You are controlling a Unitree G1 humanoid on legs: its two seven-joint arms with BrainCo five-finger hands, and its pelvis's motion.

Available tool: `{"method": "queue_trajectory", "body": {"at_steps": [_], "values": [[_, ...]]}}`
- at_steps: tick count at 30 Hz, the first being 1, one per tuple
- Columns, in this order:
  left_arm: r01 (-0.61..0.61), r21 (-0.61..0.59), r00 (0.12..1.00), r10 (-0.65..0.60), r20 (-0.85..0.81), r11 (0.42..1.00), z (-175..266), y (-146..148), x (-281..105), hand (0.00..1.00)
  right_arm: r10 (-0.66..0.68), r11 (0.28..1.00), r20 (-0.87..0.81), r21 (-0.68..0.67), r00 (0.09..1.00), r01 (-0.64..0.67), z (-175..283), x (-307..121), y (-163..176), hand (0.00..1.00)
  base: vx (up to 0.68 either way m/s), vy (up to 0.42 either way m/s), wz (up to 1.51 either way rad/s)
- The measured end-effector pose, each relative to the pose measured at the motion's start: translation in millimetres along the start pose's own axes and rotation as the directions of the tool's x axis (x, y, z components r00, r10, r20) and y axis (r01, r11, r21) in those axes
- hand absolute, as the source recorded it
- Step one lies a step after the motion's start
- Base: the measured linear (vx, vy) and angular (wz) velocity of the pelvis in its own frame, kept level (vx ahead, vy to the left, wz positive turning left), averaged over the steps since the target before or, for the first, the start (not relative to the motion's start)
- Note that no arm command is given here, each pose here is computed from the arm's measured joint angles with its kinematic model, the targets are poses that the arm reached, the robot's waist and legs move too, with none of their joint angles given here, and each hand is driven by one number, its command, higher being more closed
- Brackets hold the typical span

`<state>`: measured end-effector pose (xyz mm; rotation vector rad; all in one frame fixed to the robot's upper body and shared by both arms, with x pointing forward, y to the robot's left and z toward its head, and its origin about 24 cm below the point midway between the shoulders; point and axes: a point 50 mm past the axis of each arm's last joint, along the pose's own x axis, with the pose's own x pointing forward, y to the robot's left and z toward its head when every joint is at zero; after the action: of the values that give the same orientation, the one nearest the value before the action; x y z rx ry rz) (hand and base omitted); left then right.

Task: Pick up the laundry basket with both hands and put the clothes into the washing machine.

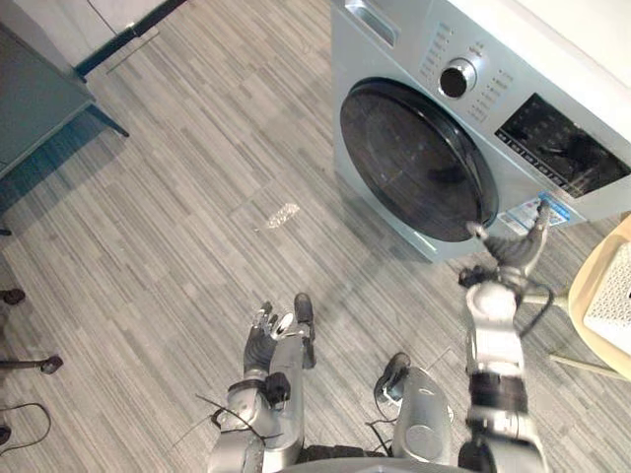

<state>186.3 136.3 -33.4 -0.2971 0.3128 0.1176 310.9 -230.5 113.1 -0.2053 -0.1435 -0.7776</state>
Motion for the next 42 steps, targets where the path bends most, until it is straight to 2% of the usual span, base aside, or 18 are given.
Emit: {"method": "queue_trajectory", "body": {"at_steps": [2,6,9,10,13,15,19,20,23,24,27,30,31,34,35,37,39,42], "values": [[0.001,-0.001,1.0,-0.001,0.025,1.0,4,-1,2,0.0,0.025,1.0,0.003,-0.001,1.0,-0.025,6,13,10,0.0,0.05,-0.059,-0.14],[0.029,-0.002,0.997,-0.029,0.069,1.0,13,-8,8,0.0,0.206,0.977,-0.038,-0.052,0.978,-0.208,2,30,38,0.0,0.05,-0.065,-0.17],[0.046,-0.016,0.995,-0.044,0.092,0.999,18,-13,12,0.0,0.238,0.969,-0.077,-0.049,0.968,-0.242,-1,41,44,0.0,0.03,-0.036,-0.04],[0.053,-0.021,0.994,-0.05,0.099,0.998,19,-15,13,0.0,0.252,0.964,-0.091,-0.063,0.963,-0.258,-1,47,43,1.0,0.0,0.0,0.0],[0.097,-0.031,0.987,-0.092,0.13,0.995,27,-25,17,0.0,0.374,0.912,-0.086,-0.146,0.923,-0.383,13,67,43,1.0,-0.04,-0.021,-0.02],[0.113,-0.029,0.984,-0.107,0.143,0.993,30,-28,20,0.0,0.467,0.868,-0.081,-0.146,0.88,-0.474,22,72,46,1.0,-0.03,-0.036,-0.08],[0.133,-0.016,0.982,-0.13,0.134,0.991,29,-26,19,0.0,0.569,0.804,-0.087,-0.15,0.818,-0.575,22,69,49,1.0,0.04,-0.048,-0.04],[0.139,-0.011,0.981,-0.136,0.135,0.99,30,-25,20,0.0,0.588,0.792,-0.081,-0.143,0.805,-0.593,22,65,52,0.0,0.07,-0.047,-0.06],[0.174,0.012,0.978,-0.175,0.114,0.985,28,-23,19,0.0,0.681,0.726,-0.099,-0.04,0.725,-0.687,8,55,49,0.0,0.1,-0.057,0.03],[0.188,0.028,0.976,-0.19,0.107,0.982,28,-21,20,0.0,0.73,0.68,-0.128,0.043,0.671,-0.732,-6,46,47,0.0,0.13,-0.046,0.13],[0.178,0.048,0.976,-0.183,0.119,0.983,32,-12,21,0.0,0.828,0.556,-0.195,0.156,0.526,-0.816,-39,16,50,0.0,0.1,-0.055,0.1],[0.06,0.101,0.975,-0.08,0.208,0.993,53,8,22,0.0,0.87,0.478,-0.276,0.261,0.409,-0.839,-78,-28,57,0.0,0.06,-0.056,0.06],[-0.04,0.117,0.959,0.005,0.284,0.992,70,20,22,0.0,0.873,0.462,-0.327,0.321,0.362,-0.827,-101,-56,58,0.0,0.02,-0.02,0.16],[-0.216,0.126,0.891,0.143,0.431,0.968,105,39,17,0.0,0.867,0.458,-0.398,0.404,0.299,-0.792,-130,-97,54,0.0,0.02,-0.012,0.22],[-0.328,0.101,0.817,0.229,0.53,0.939,128,50,9,0.0,0.868,0.463,-0.414,0.473,0.275,-0.75,-140,-120,55,0.0,-0.02,-0.012,0.18],[-0.421,0.069,0.729,0.293,0.618,0.904,149,57,-1,0.0,0.865,0.472,-0.436,0.539,0.248,-0.697,-149,-145,58,0.0,-0.03,-0.008,0.17],[-0.489,0.048,0.649,0.326,0.688,0.871,165,57,-12,0.0,0.845,0.504,-0.483,0.583,0.227,-0.637,-159,-166,62,0.0,-0.01,-0.004,0.04],[-0.614,0.028,0.464,0.332,0.821,0.788,192,48,-38,0.0,0.814,0.552,-0.539,0.606,0.214,-0.573,-168,-200,65,0.0,0.04,-0.01,-0.04]]}}
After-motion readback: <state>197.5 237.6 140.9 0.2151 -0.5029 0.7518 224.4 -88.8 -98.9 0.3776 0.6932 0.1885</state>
